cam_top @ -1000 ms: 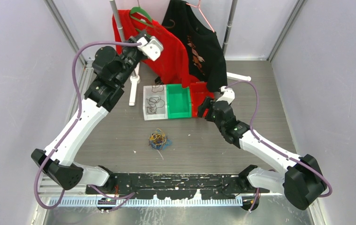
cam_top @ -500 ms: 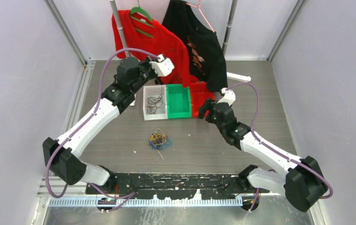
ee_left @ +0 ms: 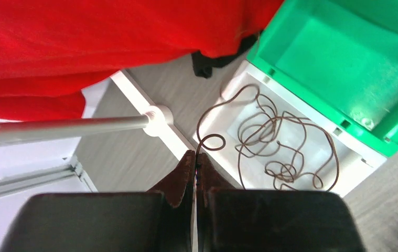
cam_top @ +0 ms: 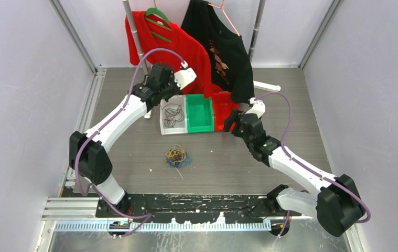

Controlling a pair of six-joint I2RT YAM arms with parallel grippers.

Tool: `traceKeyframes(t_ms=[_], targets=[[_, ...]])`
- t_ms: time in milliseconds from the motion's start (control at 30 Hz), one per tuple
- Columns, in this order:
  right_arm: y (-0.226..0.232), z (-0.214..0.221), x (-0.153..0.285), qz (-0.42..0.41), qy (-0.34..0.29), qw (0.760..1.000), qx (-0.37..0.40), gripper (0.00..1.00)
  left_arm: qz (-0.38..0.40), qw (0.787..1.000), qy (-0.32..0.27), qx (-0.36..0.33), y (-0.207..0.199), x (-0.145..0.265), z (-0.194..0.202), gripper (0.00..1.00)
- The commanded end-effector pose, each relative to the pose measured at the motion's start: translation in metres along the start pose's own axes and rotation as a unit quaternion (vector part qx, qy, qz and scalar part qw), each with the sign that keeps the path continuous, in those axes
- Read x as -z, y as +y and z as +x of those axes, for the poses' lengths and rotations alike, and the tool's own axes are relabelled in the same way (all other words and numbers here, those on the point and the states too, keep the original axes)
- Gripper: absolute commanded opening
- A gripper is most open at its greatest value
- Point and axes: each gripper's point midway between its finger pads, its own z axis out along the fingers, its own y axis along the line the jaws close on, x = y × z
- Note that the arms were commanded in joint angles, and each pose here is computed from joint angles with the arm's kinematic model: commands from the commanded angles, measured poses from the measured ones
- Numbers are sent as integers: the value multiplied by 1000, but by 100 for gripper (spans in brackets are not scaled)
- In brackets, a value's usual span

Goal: Untangle the cables

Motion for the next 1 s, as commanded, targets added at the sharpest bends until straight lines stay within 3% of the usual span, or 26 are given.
traceKeyframes(t_ms=[0,300,967], targets=[[12,-20,-6,-14,-19,1000,-14,78,23,999,30,26,-15,2,17,0],[9,-18,-16,-4,-8,1000,-17,78,71,994,83,30,-46,-8,51,0],[12,-28,-28,-6,3,1000,-29,77,76,996,41,24,-58,-87,37,0]])
